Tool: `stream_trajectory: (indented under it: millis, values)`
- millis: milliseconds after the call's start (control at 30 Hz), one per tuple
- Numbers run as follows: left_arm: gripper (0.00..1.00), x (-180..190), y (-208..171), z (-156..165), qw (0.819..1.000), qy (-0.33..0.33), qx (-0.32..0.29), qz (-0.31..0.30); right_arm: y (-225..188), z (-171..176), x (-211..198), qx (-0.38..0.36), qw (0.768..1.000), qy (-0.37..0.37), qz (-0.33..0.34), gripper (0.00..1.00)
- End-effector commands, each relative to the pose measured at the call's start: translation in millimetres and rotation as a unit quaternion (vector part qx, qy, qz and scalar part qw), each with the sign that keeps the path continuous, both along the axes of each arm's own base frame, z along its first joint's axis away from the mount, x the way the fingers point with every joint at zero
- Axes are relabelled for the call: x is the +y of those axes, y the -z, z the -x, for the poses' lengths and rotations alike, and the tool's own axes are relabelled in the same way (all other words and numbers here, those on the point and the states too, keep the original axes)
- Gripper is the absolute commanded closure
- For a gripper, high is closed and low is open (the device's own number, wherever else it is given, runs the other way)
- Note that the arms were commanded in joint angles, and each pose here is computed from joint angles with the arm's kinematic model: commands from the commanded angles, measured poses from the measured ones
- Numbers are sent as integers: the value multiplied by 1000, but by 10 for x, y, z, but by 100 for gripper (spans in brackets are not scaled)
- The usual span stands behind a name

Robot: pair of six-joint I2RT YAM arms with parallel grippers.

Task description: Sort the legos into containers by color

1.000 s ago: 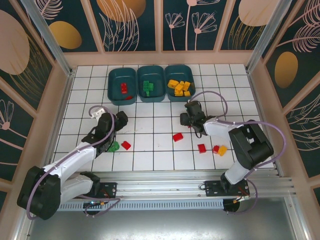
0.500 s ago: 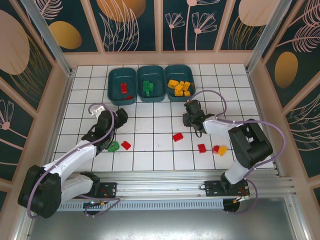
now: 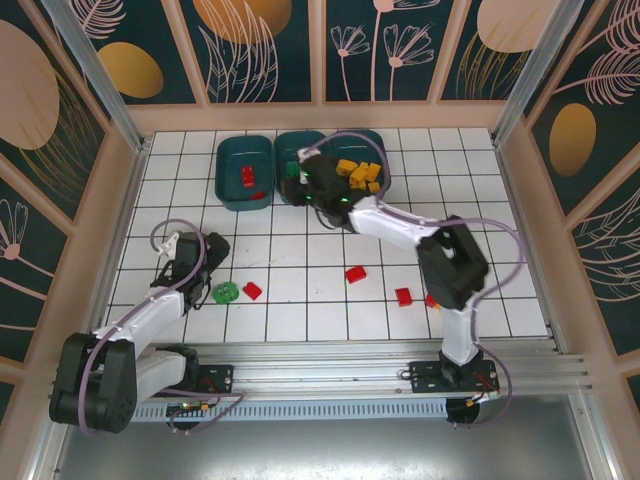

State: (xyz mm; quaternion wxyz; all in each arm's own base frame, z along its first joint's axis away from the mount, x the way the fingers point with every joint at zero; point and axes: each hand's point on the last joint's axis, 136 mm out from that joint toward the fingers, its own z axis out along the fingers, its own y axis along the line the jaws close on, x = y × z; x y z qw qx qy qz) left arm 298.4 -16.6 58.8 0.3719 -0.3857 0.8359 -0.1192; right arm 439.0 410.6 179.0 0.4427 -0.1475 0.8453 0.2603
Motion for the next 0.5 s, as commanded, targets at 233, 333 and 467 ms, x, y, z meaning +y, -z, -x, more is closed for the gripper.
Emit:
stream_trajectory:
  millis: [233, 333, 467]
  values:
    - [2, -140, -26, 187, 999, 34, 1, 41, -47, -727, 978, -8, 996, -80, -29, 73]
    - [2, -146, -123, 177, 998, 38, -11, 41, -78, -764, 986, 4, 995, -91, -49, 53]
    - [1, -181, -324, 102, 997, 56, -37, 35, -317, -662, 970, -19, 993, -107, -54, 43]
